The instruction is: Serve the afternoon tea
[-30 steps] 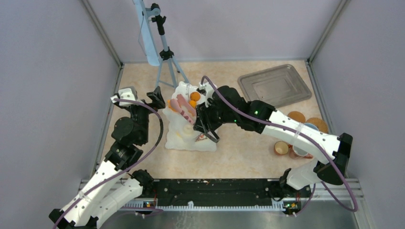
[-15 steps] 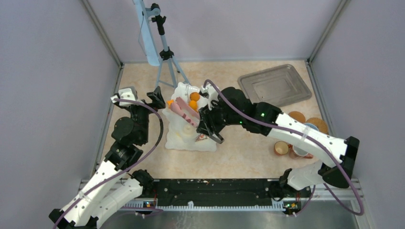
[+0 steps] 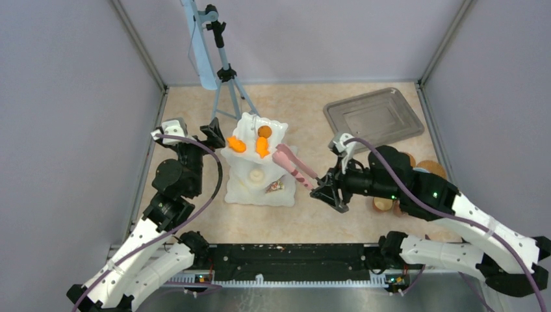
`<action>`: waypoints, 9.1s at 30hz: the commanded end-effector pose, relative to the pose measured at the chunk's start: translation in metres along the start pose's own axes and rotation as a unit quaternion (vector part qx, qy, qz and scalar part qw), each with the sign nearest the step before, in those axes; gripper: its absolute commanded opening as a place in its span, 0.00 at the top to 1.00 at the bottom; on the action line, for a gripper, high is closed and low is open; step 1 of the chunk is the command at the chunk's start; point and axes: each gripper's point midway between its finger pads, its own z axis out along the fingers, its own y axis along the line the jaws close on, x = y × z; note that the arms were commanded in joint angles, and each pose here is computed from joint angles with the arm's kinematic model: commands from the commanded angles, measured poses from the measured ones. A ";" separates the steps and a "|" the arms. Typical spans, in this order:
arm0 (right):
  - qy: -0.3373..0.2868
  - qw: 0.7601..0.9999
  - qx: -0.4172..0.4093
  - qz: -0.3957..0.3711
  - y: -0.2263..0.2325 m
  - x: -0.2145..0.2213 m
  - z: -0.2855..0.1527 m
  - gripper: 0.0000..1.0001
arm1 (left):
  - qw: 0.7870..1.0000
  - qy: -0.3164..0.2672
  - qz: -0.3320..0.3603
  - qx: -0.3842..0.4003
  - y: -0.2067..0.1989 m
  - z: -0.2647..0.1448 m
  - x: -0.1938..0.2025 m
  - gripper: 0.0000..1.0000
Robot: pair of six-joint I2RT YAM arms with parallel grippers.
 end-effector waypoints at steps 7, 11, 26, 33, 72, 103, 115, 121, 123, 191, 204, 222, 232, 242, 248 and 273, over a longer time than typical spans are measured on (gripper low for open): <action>-0.104 0.946 0.280 0.127 -0.168 -0.008 -0.008 0.59 | 1.000 -0.020 -0.015 0.003 -0.001 0.002 -0.013 0.01; -0.088 0.878 0.391 0.262 -0.267 0.012 -0.006 0.60 | 1.000 -0.021 -0.017 0.005 -0.002 0.001 -0.013 0.01; -0.024 0.730 0.567 0.381 -0.459 0.053 0.054 0.60 | 0.999 -0.016 -0.027 0.020 -0.007 0.001 -0.012 0.01; -0.027 0.695 0.572 0.434 -0.474 0.095 0.080 0.54 | 0.999 -0.016 -0.029 0.021 -0.008 0.001 -0.012 0.01; 0.126 0.675 0.599 0.412 -0.400 0.221 -0.068 0.07 | 0.998 -0.006 -0.038 0.041 -0.017 0.000 -0.009 0.01; 0.140 0.768 0.505 0.368 -0.314 0.182 -0.016 0.10 | 0.998 0.000 -0.035 0.047 -0.020 0.002 -0.007 0.01; 0.144 0.703 0.550 0.428 -0.298 0.229 -0.035 0.07 | 0.998 0.004 -0.035 0.051 -0.023 0.003 -0.004 0.01; 0.106 0.761 0.447 0.458 -0.272 0.203 0.029 0.06 | 0.998 0.004 -0.036 0.050 -0.022 0.002 -0.005 0.01; 0.085 0.783 0.409 0.462 -0.263 0.183 0.054 0.07 | 0.998 0.005 -0.034 0.049 -0.022 0.003 -0.004 0.01; 0.250 0.811 0.471 0.241 -0.239 0.250 0.079 0.15 | 0.999 0.010 -0.025 0.043 -0.021 0.006 0.000 0.01; 0.212 0.807 0.502 0.228 -0.307 0.200 0.128 0.15 | 0.999 0.009 -0.024 0.043 -0.021 0.006 0.000 0.01; 0.048 0.865 0.462 0.191 -0.222 0.036 -0.017 0.01 | 0.998 0.009 -0.034 0.059 -0.027 0.004 -0.002 0.01; 0.142 0.767 0.507 0.367 -0.166 0.147 -0.080 0.04 | 0.997 0.011 -0.037 0.070 -0.030 0.003 -0.002 0.01; 0.121 0.724 0.568 0.373 -0.198 0.200 -0.068 0.27 | 0.996 0.014 -0.041 0.079 -0.034 0.003 -0.001 0.01; 0.153 0.703 0.589 0.367 -0.208 0.221 -0.060 0.31 | 0.996 0.013 -0.041 0.078 -0.034 0.002 -0.001 0.01; 0.154 0.653 0.627 0.395 -0.228 0.225 -0.036 0.93 | 0.996 0.018 -0.040 0.075 -0.034 0.004 0.003 0.01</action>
